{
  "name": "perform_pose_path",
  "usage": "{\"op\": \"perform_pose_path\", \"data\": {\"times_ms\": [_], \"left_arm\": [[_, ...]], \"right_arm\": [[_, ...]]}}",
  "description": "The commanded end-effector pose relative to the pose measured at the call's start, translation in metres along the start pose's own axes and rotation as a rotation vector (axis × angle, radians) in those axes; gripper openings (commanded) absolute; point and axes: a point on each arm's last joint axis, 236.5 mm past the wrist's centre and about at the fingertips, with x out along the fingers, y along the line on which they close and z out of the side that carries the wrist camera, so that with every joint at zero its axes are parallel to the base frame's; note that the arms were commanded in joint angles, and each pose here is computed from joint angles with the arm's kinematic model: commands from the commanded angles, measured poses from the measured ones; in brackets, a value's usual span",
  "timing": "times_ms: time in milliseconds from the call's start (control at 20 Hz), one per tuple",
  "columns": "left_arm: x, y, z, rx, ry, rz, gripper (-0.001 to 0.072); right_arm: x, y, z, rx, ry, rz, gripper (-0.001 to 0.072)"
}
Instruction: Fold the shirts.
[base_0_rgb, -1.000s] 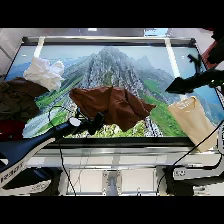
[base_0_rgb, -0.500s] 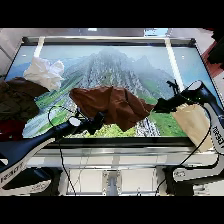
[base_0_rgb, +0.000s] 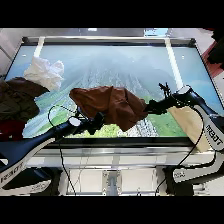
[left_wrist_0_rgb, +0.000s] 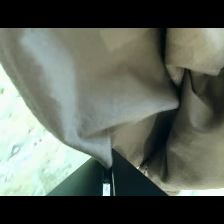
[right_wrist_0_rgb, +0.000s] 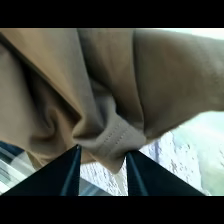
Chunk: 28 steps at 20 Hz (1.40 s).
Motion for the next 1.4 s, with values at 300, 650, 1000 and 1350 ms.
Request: {"op": "perform_pose_path", "data": {"times_ms": [300,650,1000,1350], "left_arm": [[-0.021,-0.055,0.036,0.251,-0.12,-0.114,0.0013],[-0.276,-0.22,0.11,0.689,-0.644,-0.516,0.0012],[-0.491,-0.271,0.008,1.05,-0.994,-0.705,0.001],[-0.464,-0.251,0.074,1.004,-0.994,-0.331,0.001]], "right_arm": [[0.0,0.032,0.032,-0.074,-0.119,0.129,0.0029],[-0.213,0.083,0.052,-0.32,-0.504,-0.003,0.0028],[-0.43,0.222,-0.036,-0.657,-1.146,-0.315,0.0026],[-0.419,0.21,-0.008,-0.532,-1.064,-0.197,0.0026]]}}
